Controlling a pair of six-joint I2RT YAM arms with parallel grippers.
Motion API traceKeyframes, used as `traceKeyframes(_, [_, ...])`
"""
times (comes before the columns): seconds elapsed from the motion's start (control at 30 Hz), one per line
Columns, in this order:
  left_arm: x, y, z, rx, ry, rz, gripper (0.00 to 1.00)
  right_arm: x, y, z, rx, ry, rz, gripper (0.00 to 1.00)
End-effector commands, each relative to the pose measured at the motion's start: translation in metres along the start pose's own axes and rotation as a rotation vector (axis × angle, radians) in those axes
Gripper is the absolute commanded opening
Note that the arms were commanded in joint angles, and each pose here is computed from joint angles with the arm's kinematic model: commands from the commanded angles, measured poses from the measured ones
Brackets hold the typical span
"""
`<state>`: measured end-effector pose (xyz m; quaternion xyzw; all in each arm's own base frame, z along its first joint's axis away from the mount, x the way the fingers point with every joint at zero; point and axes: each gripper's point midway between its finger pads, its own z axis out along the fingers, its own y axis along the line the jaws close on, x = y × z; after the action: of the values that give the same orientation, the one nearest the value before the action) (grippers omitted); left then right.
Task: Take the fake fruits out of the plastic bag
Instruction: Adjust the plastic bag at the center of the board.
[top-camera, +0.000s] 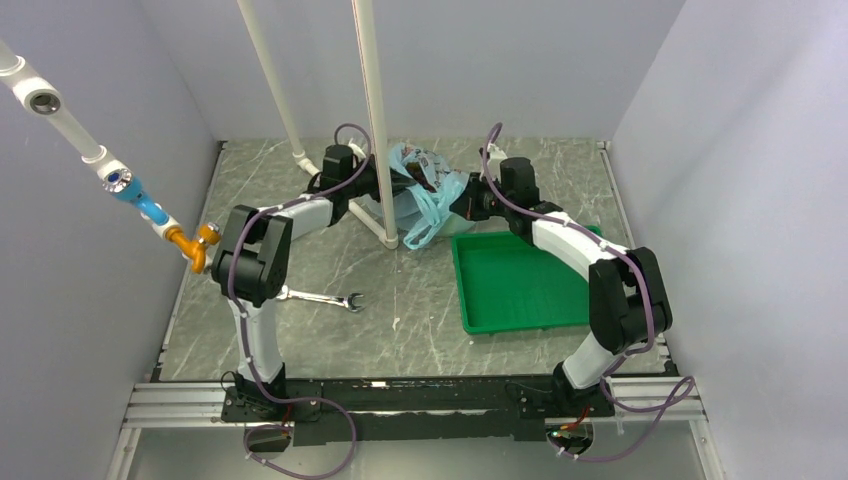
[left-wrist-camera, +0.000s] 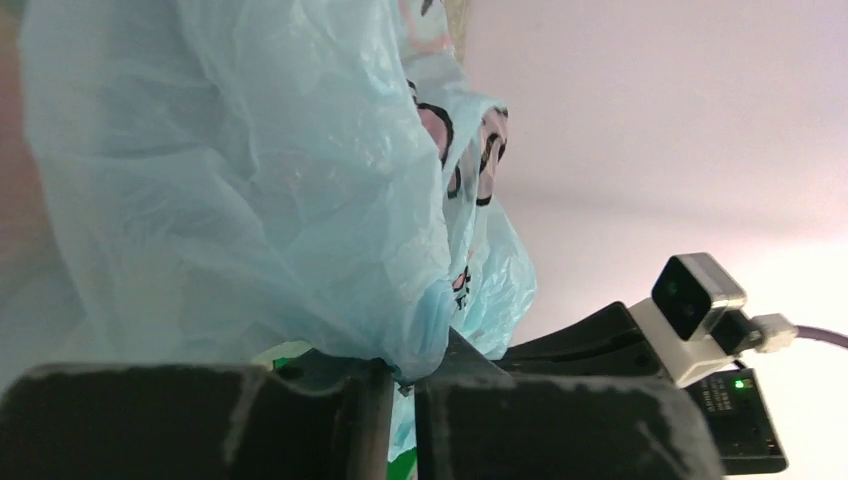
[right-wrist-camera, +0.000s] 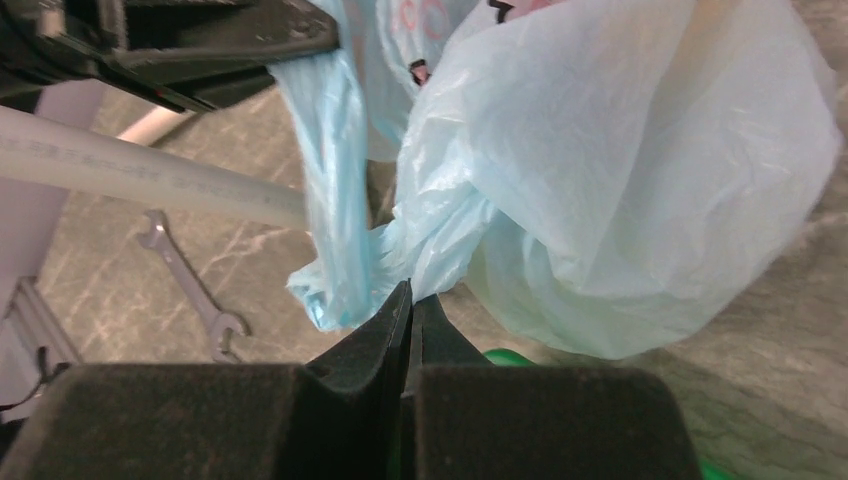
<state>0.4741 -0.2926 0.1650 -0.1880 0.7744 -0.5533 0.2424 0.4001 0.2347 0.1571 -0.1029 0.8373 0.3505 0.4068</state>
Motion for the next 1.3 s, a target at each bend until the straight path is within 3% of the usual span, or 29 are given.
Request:
traceKeyframes(0.0, [-0.028, -0.027, -0.022, 0.079, -0.087, 0.049, 0.11, -0.008, -0.019, -0.011, 0.127, -0.029, -0.099, 0.0])
traceKeyframes(0.13, [-0.049, -0.016, -0.062, 0.017, -0.146, 0.155, 0.0, 0.0, -0.048, -0.02, 0.247, -0.017, -0.173, 0.0])
traceKeyframes(0.3, [-0.057, 0.017, -0.095, -0.02, -0.119, 0.113, 0.0, 0.006, -0.077, -0.026, 0.366, 0.008, -0.14, 0.0])
traceKeyframes(0.43, [-0.051, 0.036, -0.099, -0.054, -0.102, 0.124, 0.0, -0.004, -0.091, -0.032, 0.439, -0.036, -0.07, 0.0])
traceKeyframes(0.57, [-0.04, 0.032, -0.086, -0.013, 0.007, 0.081, 0.0, -0.01, -0.082, -0.023, 0.399, -0.01, -0.016, 0.0])
traceKeyframes(0.67, [-0.038, 0.036, -0.084, -0.003, 0.016, 0.059, 0.0, -0.028, -0.052, -0.014, 0.24, -0.044, 0.077, 0.0])
traceKeyframes(0.8, [-0.033, 0.035, -0.084, 0.023, 0.019, 0.022, 0.0, -0.064, -0.004, -0.021, -0.184, -0.161, 0.362, 0.0])
traceKeyframes(0.9, [-0.032, 0.036, -0.086, 0.015, 0.01, 0.018, 0.0, -0.084, -0.011, -0.036, -0.418, -0.279, 0.623, 0.0])
traceKeyframes(1.0, [-0.033, 0.038, -0.087, -0.009, 0.013, 0.023, 0.0, -0.091, -0.022, -0.046, -0.567, -0.315, 0.726, 0.0])
traceKeyframes(1.1, [-0.033, 0.036, -0.088, -0.009, 0.018, 0.03, 0.0, -0.077, -0.024, -0.036, -0.476, -0.235, 0.646, 0.14])
traceKeyframes(1.2, [-0.033, 0.03, -0.089, -0.001, 0.018, 0.039, 0.0, -0.049, -0.042, -0.029, -0.128, -0.14, 0.514, 0.41])
traceKeyframes(1.27, [-0.033, 0.028, -0.091, -0.003, 0.017, 0.043, 0.0, -0.051, -0.049, -0.04, 0.053, -0.132, 0.358, 0.49])
